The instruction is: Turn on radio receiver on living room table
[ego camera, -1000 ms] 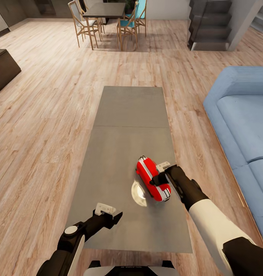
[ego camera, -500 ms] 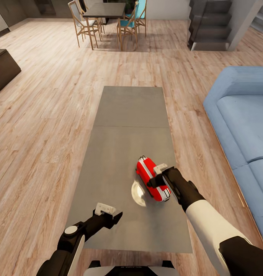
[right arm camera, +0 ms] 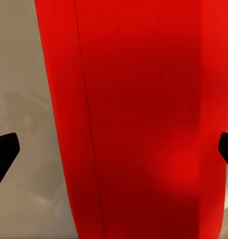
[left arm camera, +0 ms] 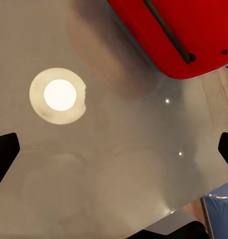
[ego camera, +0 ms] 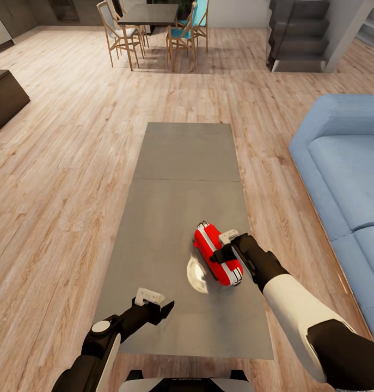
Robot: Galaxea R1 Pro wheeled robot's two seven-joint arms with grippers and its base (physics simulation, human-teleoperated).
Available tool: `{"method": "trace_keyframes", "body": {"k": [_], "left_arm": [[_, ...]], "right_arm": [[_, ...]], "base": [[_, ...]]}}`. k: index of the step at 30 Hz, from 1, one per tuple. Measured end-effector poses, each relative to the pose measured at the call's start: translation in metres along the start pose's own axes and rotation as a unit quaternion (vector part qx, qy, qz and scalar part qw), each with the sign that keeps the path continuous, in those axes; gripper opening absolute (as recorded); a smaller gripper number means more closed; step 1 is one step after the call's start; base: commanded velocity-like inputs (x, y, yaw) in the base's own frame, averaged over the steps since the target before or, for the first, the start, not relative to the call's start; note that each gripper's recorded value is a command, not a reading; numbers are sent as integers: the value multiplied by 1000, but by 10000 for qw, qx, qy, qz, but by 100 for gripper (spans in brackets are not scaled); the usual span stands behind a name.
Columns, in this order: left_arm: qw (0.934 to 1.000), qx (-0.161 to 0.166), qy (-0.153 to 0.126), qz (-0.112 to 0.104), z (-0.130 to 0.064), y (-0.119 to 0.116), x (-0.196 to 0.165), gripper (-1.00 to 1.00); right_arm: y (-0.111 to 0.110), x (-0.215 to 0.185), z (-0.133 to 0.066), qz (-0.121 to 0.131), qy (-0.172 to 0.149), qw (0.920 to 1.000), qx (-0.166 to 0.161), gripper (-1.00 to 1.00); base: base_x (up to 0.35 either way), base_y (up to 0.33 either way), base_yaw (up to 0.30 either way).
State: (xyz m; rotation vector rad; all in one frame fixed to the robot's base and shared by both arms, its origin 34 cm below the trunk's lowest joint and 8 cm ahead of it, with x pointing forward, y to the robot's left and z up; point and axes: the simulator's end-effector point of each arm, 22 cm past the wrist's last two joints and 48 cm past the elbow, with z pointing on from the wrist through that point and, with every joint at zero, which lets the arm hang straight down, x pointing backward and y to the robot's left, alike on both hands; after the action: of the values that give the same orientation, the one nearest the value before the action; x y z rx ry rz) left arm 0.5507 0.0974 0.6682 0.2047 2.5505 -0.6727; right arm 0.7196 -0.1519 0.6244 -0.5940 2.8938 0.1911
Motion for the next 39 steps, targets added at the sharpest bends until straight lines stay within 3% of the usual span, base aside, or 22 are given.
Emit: {"method": "trace_keyframes", "body": {"k": [24,25,33,39], "left_arm": [[10000,0,0,0,0,0,0,100],[10000,0,0,0,0,0,0,100],[10000,1,-3,0,0,0,0,100],[10000,1,-4,0,0,0,0,100]], "right_arm": [[-2,1,1,8,9,10000,18,100],[-2,2,1,10,19,10000,17,-100],[-8,6,2,-95,67,9998,130,-100],[-6,6,2,-37,62,9999,84,-100]], "base": [[0,0,0],[0,0,0],[0,0,0],[0,0,0]]}}
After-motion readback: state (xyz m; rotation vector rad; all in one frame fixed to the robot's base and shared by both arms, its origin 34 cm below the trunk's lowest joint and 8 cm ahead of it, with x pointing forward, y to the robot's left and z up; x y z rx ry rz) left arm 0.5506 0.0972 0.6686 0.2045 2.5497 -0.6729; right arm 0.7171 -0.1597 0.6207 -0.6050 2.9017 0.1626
